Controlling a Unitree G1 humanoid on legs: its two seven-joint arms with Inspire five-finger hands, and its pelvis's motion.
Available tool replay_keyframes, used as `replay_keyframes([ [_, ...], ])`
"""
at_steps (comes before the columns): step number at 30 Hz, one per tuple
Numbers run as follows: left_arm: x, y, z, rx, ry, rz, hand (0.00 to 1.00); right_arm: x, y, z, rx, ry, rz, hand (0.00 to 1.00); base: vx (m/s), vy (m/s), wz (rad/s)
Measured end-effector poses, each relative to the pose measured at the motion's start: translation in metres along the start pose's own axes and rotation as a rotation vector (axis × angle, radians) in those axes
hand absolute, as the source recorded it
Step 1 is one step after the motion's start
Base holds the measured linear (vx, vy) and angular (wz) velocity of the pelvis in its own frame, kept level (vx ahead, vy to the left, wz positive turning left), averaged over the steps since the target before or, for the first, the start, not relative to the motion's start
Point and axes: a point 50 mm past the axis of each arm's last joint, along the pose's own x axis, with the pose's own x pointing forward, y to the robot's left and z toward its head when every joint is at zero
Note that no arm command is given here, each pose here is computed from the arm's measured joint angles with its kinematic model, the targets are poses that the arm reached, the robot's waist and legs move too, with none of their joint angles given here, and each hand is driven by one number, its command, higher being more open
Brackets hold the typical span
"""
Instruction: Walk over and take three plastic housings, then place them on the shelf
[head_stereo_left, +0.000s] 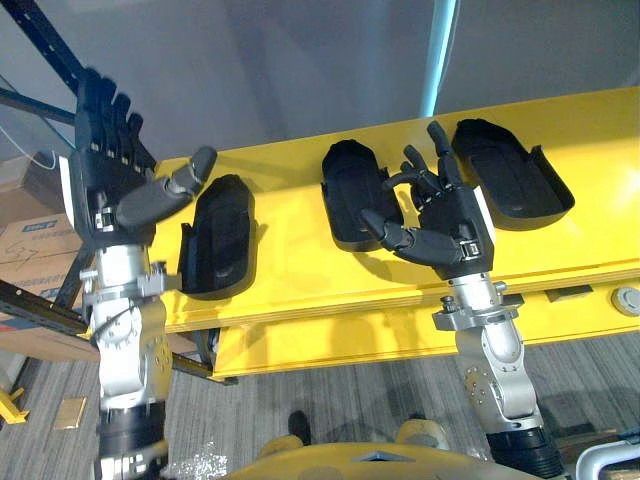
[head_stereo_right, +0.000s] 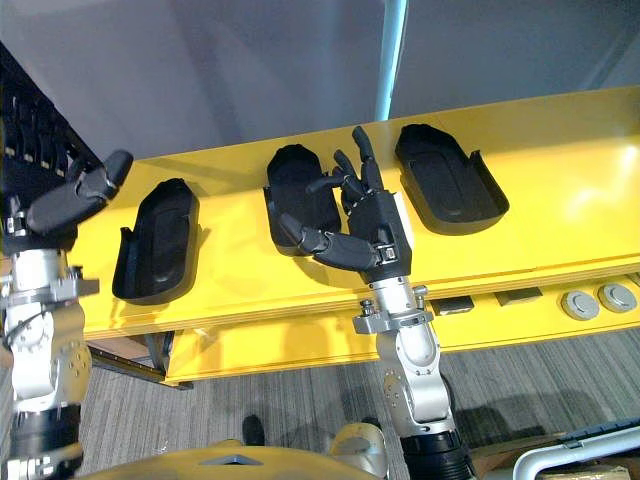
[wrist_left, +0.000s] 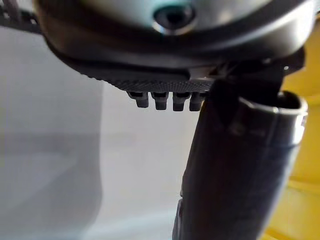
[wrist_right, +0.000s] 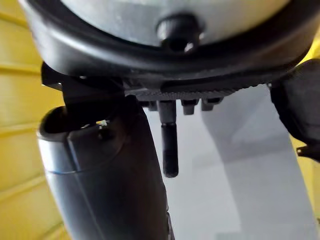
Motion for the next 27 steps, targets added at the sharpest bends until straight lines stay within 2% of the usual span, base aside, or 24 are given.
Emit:
replay_keyframes([
  [4, -0.03, -0.002, 0.004, 0.063, 0.008, 0.09, 1.0, -0.004, 0.005, -0.006, 0.002, 0.032, 0.061, 1.0, -0.01, -0.013, 0.27],
  [9, -0.043, -0.004, 0.018, 0.118, -0.036, 0.135, 1.0, -0.006, 0.014, -0.027, 0.017, 0.119, 0.103, 1.0, 0.0, -0.015, 0.3],
  [15, -0.055, -0.011, 0.029, 0.3, -0.043, 0.046, 1.0, -0.003, 0.014, -0.035, 0.002, 0.147, 0.085, 1.0, -0.03, -0.016, 0.19],
  [18, -0.064, -0.013, 0.027, 0.433, 0.001, -0.065, 1.0, -0.001, 0.014, -0.035, -0.001, 0.146, 0.085, 1.0, -0.04, -0.018, 0.1],
  [20, -0.07, -0.014, 0.024, 0.445, 0.052, -0.124, 1.0, -0.001, 0.014, -0.036, -0.001, 0.147, 0.086, 1.0, -0.01, -0.02, 0.06],
  [27, -0.082, -0.005, 0.01, 0.479, 0.212, -0.108, 1.0, -0.003, 0.013, -0.038, 0.002, 0.158, 0.091, 1.0, 0.01, -0.024, 0.03],
])
